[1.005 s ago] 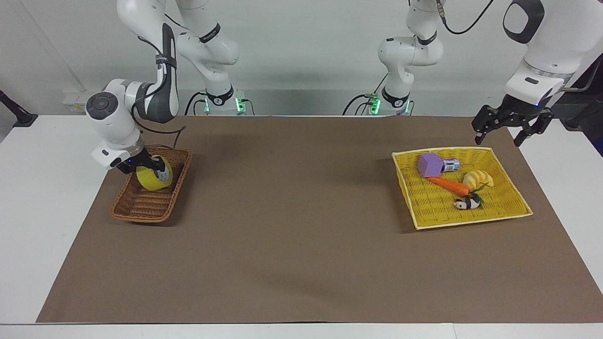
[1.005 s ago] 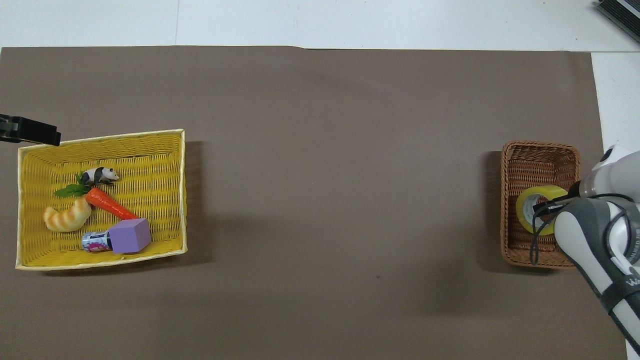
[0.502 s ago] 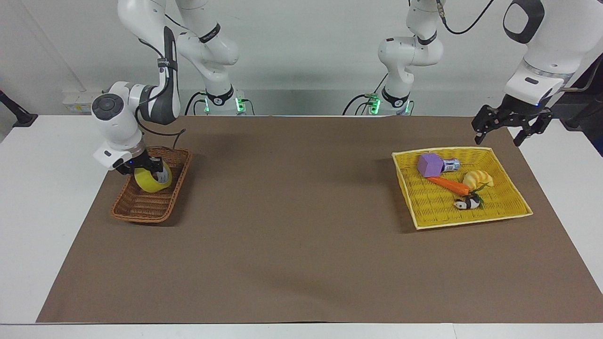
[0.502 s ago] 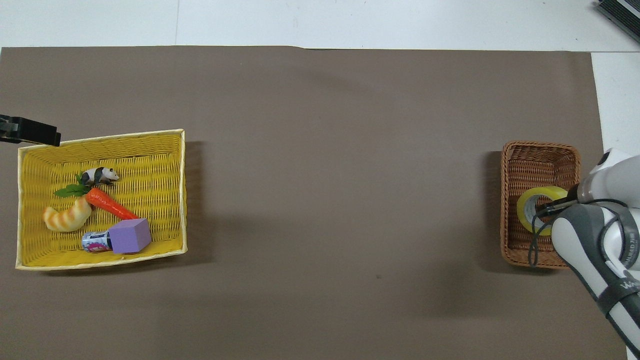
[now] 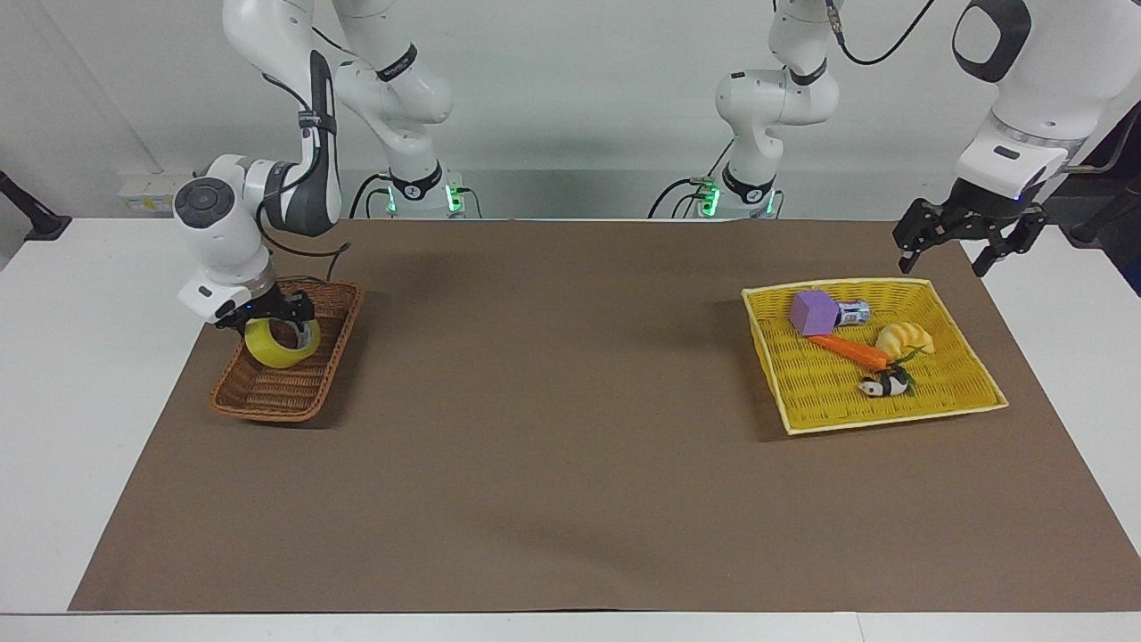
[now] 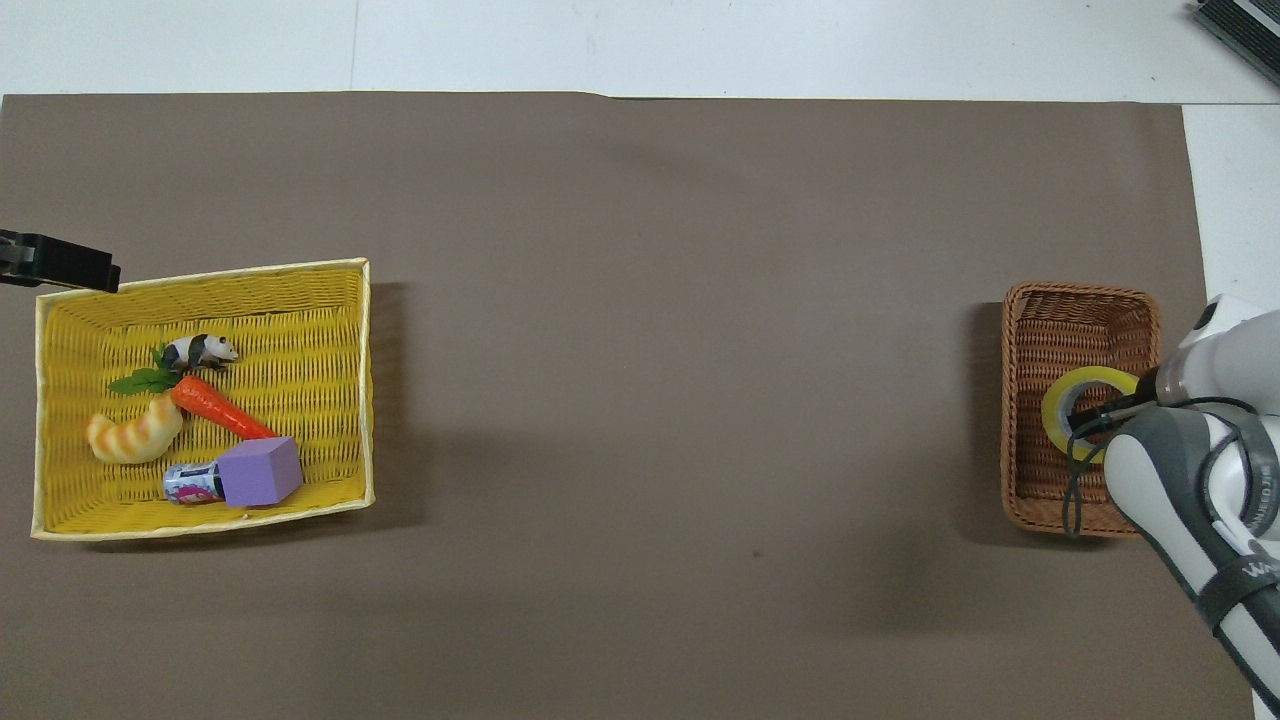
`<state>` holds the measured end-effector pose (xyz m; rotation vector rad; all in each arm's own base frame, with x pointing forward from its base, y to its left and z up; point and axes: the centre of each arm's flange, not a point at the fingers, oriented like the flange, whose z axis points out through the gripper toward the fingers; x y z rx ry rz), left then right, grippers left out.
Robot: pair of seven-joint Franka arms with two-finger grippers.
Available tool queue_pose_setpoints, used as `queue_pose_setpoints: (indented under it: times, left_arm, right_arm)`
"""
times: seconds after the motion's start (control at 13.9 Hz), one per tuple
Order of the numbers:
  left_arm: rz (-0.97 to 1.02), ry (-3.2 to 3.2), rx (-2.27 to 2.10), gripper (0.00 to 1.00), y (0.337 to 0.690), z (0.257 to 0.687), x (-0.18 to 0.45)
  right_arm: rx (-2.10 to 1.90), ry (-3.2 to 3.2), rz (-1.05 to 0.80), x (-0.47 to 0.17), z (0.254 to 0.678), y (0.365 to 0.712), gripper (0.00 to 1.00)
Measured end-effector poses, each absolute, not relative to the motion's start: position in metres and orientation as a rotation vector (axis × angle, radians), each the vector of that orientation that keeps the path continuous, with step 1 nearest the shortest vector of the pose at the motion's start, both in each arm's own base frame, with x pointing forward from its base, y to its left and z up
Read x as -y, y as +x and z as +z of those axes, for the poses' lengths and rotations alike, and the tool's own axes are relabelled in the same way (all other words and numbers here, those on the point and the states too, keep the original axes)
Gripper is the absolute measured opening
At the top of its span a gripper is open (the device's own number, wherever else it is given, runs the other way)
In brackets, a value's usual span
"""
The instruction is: Move tape to another basket
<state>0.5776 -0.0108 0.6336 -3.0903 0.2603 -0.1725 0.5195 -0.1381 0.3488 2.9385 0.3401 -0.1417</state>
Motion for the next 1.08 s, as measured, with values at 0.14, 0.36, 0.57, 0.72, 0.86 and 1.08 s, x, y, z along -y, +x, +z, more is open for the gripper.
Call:
queue_pose_setpoints:
  times: [0.14, 0.36, 0.57, 0.72, 0.86, 1.08]
  left_arm:
    - [-0.172, -3.09, -0.259, 1.0, 0.578, 0.634, 0.01]
    - [-0.172, -3.09, -0.259, 1.0, 0.578, 0.634, 0.01]
    - [-0.172, -3.09, -0.259, 1.0, 0.578, 0.634, 0.01]
    - [-0.172, -3.09, -0.259, 1.0, 0.578, 0.634, 0.01]
    - [-0.172, -3.09, -0.259, 1.0, 0.578, 0.634, 0.01]
    - [-0.172, -3.09, -0.259, 1.0, 0.578, 0.634, 0.01]
  right_arm:
    - [-0.347, 2.933, -0.126, 0.14, 0.358, 0.525, 1.0]
    - [-0.335, 2.924, -0.119, 0.143, 0.381, 0.536, 1.0]
    - [-0.371, 2.904, -0.051, 0.128, 0.409, 0.555, 1.0]
    - [-0.409, 2.89, -0.01, 0.112, 0.422, 0.565, 1.0]
    - [-0.433, 2.883, 0.023, 0.1, 0.433, 0.573, 1.0]
    - [-0.402, 2.903, 0.015, 0.079, 0.451, 0.581, 1.0]
